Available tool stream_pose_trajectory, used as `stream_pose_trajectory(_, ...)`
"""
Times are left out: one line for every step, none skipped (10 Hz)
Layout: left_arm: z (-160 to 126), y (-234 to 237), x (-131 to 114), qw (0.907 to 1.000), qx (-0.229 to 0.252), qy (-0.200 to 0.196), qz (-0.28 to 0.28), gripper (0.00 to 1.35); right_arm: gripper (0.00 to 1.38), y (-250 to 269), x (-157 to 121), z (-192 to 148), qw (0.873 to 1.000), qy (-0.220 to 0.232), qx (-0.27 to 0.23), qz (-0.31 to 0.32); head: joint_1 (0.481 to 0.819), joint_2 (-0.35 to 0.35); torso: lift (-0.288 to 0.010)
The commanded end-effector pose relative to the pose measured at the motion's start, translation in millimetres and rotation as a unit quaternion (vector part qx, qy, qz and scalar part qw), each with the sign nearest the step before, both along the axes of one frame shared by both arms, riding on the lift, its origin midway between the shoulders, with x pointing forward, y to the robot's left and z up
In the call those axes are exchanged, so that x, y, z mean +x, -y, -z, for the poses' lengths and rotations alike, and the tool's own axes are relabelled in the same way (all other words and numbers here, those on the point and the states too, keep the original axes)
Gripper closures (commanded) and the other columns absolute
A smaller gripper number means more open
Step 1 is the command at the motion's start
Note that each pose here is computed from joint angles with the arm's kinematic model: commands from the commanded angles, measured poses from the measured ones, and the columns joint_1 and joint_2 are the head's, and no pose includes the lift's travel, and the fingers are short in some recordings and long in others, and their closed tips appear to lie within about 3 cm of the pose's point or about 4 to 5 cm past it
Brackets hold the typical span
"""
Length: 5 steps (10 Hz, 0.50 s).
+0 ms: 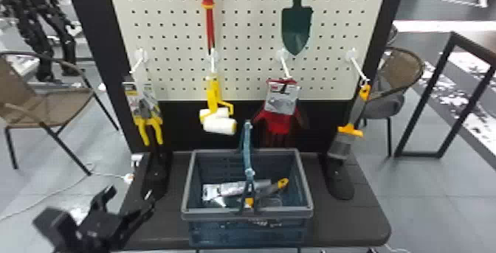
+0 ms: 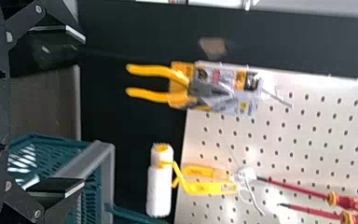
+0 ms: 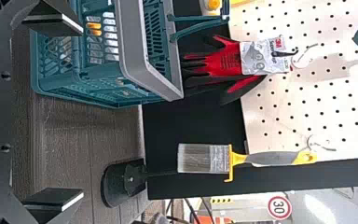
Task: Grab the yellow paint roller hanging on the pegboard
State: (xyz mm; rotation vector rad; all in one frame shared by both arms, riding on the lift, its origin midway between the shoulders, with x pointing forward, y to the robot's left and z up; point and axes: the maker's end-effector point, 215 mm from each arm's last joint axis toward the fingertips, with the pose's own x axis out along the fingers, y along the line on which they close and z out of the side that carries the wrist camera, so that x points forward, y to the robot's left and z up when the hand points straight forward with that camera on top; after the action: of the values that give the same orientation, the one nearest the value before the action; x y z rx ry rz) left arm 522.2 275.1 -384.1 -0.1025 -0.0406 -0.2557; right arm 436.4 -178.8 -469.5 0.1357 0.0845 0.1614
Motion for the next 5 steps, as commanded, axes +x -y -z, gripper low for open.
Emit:
stream_pose_trajectory(-24, 9, 30, 0.9993, 0.012, 0.003, 0.035, 0.21, 0.09, -1, 1, 0, 1.0, 0.0, 0.0, 0.0, 0.549, 0.0, -0.1)
stream_pose_trajectory(-40, 21, 47, 0.9979, 0.018, 0.006, 0.062, 0.21, 0.08, -1, 2, -1, 1.0, 0.001, 0.001, 0.0, 0.549, 0.0, -0.1)
stream_pose_trajectory(-56, 35, 64, 0.9951, 0.032, 0.01, 0.093, 0.2, 0.09, -1, 3, -1, 1.0, 0.001, 0.0, -0.001, 0.549, 0.0, -0.1)
stream_pose_trajectory(-71, 55, 79, 0.9902, 0.041, 0.021, 0.132, 0.2, 0.08, -2, 6, -1, 1.0, 0.002, 0.002, 0.0, 0.549, 0.0, -0.1)
stream_pose_trajectory(-81, 69, 95, 0.9867, 0.048, 0.027, 0.153, 0.2, 0.08, -4, 7, -2, 1.0, 0.003, 0.003, 0.001, 0.549, 0.0, -0.1)
